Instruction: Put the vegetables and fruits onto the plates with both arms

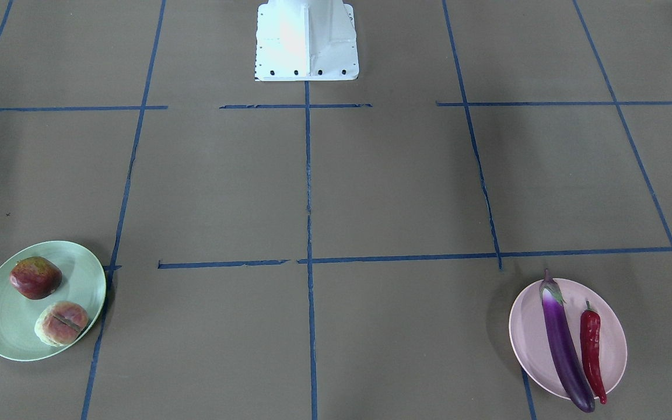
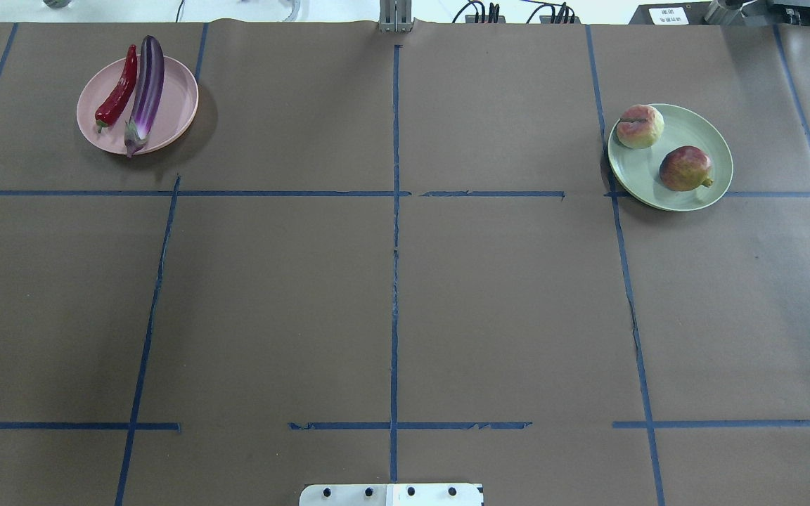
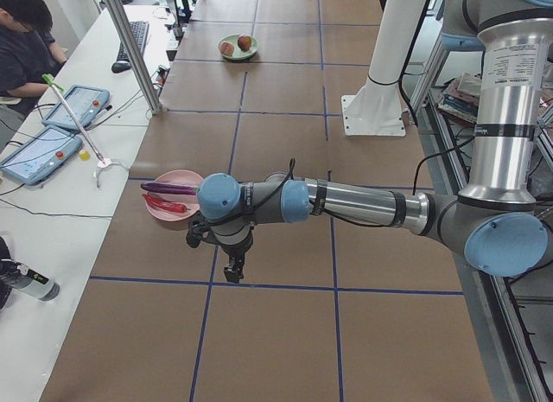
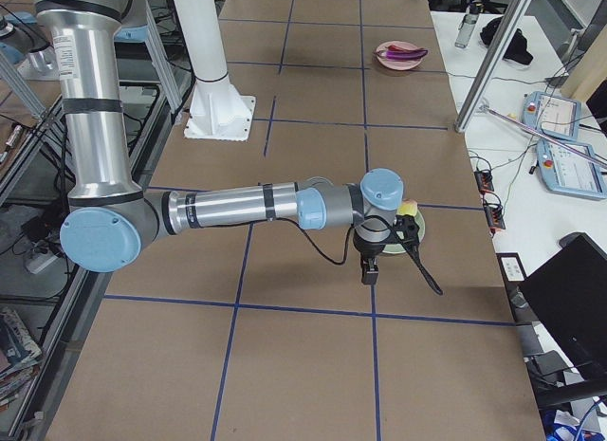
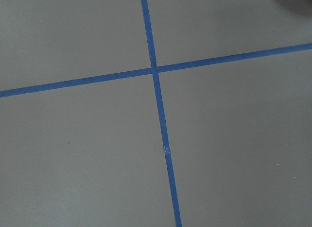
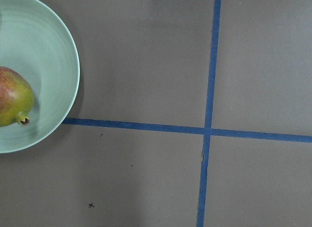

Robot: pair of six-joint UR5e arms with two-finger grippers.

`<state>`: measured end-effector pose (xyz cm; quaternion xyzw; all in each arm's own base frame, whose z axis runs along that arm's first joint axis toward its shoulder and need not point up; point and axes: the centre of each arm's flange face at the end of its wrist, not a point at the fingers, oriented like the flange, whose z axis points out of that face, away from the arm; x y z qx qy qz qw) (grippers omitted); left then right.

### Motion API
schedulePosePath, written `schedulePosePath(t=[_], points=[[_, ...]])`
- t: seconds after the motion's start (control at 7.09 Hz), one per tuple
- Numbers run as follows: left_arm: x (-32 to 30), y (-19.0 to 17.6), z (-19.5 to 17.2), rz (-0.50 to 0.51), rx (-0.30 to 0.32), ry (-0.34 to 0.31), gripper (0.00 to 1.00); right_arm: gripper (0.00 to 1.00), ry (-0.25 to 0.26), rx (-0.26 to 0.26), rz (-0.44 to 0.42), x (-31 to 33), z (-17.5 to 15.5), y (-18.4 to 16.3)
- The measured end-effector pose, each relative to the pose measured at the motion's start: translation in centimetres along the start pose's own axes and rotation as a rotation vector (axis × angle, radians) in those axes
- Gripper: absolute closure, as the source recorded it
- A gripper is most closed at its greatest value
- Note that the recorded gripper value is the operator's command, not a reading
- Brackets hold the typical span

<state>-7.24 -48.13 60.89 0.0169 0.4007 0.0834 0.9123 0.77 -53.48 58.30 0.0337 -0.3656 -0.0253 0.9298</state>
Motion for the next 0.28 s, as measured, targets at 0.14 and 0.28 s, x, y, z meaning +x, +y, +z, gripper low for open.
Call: schedulePosePath(t=[0.14, 0.28], points=[[0.38, 0.44, -0.28, 0.006, 0.006, -0.002, 0.00, 0.00, 0.000, 0.000, -0.002, -0.19, -0.01, 0.11], [0.74, 0.98, -0.52, 0.011, 0.011, -0.004, 0.00, 0.00, -0.001, -0.001, -0.007, -0.47, 0.08, 0.10]])
